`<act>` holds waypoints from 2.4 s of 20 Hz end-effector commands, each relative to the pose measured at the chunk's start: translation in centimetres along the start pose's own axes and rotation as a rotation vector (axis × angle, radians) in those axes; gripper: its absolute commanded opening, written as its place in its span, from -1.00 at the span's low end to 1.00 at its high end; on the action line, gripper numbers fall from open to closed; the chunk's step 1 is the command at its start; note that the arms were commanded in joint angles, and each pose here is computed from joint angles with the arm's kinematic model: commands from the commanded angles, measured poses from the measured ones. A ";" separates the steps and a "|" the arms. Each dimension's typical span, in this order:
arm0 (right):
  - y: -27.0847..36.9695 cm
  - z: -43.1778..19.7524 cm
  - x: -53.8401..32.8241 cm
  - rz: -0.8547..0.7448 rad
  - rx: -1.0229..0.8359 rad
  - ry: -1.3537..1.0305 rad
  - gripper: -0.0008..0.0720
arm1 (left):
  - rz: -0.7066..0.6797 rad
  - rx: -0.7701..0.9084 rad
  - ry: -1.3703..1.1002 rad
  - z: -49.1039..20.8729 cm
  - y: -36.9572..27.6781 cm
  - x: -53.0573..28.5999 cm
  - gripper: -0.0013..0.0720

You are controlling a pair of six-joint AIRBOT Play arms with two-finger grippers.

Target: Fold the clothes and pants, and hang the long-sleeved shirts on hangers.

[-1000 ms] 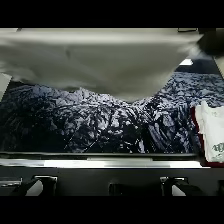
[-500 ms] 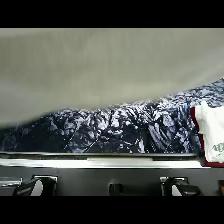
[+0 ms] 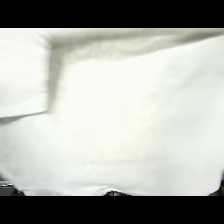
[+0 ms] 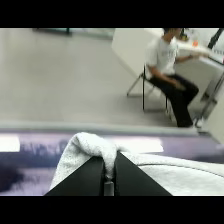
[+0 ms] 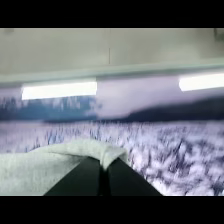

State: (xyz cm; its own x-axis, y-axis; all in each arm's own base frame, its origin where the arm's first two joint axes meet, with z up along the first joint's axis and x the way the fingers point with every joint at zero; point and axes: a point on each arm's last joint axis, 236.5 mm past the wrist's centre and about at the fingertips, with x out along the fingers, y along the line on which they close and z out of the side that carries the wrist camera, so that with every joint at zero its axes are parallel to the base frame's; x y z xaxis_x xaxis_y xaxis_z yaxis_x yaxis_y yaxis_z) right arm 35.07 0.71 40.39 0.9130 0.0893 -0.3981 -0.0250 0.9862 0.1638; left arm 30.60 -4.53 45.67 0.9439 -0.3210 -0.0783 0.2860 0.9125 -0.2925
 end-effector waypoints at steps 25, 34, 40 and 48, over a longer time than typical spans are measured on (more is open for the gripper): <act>-7.8 -29.6 39.0 -0.039 0.527 0.441 -0.86 | 0.294 -0.560 0.408 -41.2 18.1 29.5 -0.89; -18.1 -29.1 22.5 -0.154 0.488 0.811 0.50 | 0.288 -0.631 0.984 -40.1 21.4 10.9 0.91; -15.7 -37.4 14.2 -0.068 0.559 1.250 0.50 | 0.317 -0.671 1.361 -48.8 19.0 -3.3 0.74; -13.7 -38.2 14.1 -0.007 0.533 1.268 0.49 | 0.155 -0.786 1.269 -53.7 15.8 -1.8 0.42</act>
State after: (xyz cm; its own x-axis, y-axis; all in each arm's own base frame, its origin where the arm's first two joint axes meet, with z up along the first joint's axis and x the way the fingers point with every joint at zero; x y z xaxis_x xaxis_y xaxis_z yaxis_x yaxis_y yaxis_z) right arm 33.29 -6.73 -1.98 -0.0658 0.4184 -0.9059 0.4094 0.8393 0.3579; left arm 24.63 -2.22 -9.24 0.0512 -0.5789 -0.8138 -0.3650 0.7476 -0.5549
